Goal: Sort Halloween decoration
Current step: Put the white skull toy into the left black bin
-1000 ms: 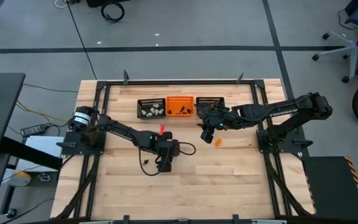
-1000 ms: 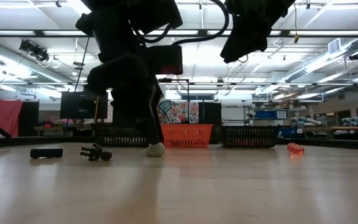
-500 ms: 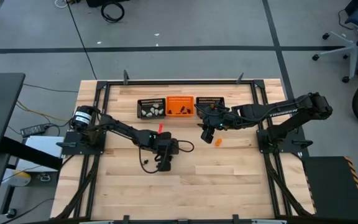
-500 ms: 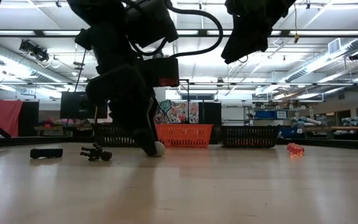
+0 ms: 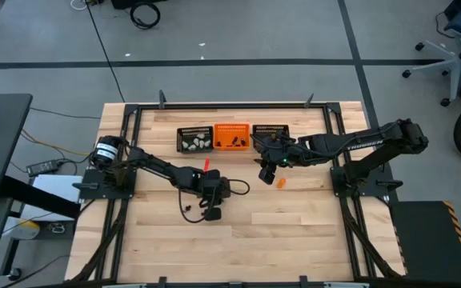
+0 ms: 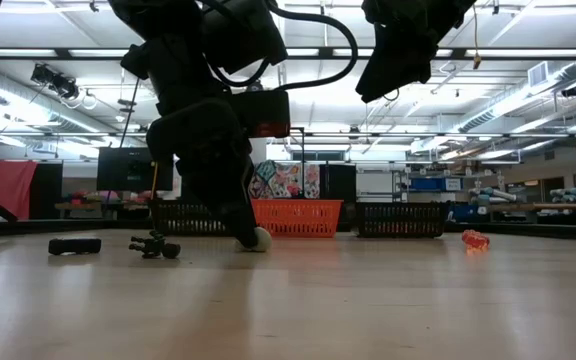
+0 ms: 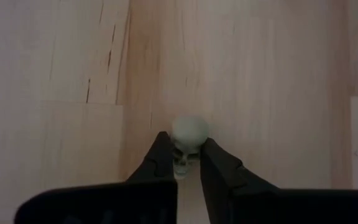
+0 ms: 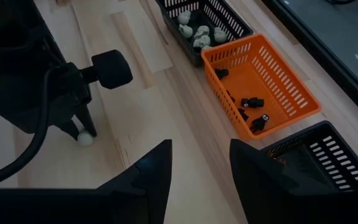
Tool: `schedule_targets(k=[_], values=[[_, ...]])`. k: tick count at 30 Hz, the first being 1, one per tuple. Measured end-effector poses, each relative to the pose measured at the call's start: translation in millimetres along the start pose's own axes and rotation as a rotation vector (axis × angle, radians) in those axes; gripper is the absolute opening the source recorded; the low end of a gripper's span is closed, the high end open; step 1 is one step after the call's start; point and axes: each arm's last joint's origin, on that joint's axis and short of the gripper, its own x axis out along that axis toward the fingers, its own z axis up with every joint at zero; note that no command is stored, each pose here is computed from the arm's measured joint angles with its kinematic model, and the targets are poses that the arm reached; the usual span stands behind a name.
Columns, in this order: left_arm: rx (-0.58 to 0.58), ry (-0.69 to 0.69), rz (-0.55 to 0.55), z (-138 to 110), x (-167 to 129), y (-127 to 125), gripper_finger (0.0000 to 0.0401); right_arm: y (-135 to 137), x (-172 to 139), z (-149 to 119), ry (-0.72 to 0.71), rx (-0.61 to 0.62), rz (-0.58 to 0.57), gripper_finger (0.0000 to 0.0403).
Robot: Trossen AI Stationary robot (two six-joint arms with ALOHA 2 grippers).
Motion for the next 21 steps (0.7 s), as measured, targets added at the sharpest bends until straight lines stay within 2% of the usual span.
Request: schedule_targets(k=[6,13,21], values=[[-0.011,0.011,0.002,-0.8,-0.6,0.2,0.0031,0.0,0.0,0.0,0.0,0.0,0.0,0.0165],[-0.075,0.055,0.042,-4.8,-17.0,2.9,0.003,-0.1,-0.1,-0.1,0.001,-0.001,0.0,0.0165],[-0.056,0.038,0.246,-4.8,-56.1,18.9,0.003,-4.0,1.4,1.4,-0.001,0.002,-0.011,0.0165]])
